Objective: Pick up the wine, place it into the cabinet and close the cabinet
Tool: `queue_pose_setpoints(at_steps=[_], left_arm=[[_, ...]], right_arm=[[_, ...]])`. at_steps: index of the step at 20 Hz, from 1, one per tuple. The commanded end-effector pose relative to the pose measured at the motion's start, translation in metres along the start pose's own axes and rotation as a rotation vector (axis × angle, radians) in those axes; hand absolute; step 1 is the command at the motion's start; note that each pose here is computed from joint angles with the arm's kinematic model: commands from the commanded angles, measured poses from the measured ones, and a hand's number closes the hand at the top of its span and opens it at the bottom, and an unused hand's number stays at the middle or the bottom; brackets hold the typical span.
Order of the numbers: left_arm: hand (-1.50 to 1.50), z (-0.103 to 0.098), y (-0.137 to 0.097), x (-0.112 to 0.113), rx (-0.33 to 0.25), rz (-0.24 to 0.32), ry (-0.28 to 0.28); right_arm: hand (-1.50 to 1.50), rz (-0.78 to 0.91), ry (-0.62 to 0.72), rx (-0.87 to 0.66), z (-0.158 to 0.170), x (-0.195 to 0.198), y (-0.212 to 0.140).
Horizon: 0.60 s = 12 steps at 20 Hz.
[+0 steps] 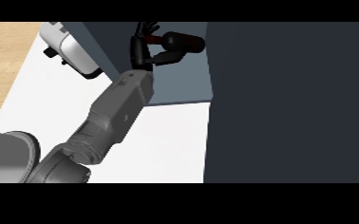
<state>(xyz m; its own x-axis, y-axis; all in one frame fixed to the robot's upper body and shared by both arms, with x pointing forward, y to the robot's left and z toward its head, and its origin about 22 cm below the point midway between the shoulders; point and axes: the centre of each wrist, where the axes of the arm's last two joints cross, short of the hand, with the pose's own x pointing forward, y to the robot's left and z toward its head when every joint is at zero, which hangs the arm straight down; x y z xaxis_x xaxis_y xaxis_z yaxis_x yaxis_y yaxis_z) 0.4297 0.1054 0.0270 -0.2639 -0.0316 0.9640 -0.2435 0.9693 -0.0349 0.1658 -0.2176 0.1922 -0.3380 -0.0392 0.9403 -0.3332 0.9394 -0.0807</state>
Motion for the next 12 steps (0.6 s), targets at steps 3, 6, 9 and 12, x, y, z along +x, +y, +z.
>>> queue_pose_setpoints(at_steps=[3,6,9,12], left_arm=[[-1.5,0.007,0.007,-0.011,0.008,-0.078,0.023],[-1.5,0.008,0.019,-0.018,0.016,-0.135,0.006],[-1.5,0.011,0.016,-0.02,0.027,-0.137,-0.004],[-1.5,0.002,0.037,-0.02,0.055,-0.096,0.004]], right_arm=[[-1.5,-0.031,-0.036,0.026,0.007,0.019,0.009],[-1.5,-0.023,-0.045,0.021,0.011,0.015,0.001],[-1.5,-0.025,-0.036,0.025,0.0,0.013,0.002],[-1.5,-0.01,-0.043,0.026,0.009,0.013,0.007]])
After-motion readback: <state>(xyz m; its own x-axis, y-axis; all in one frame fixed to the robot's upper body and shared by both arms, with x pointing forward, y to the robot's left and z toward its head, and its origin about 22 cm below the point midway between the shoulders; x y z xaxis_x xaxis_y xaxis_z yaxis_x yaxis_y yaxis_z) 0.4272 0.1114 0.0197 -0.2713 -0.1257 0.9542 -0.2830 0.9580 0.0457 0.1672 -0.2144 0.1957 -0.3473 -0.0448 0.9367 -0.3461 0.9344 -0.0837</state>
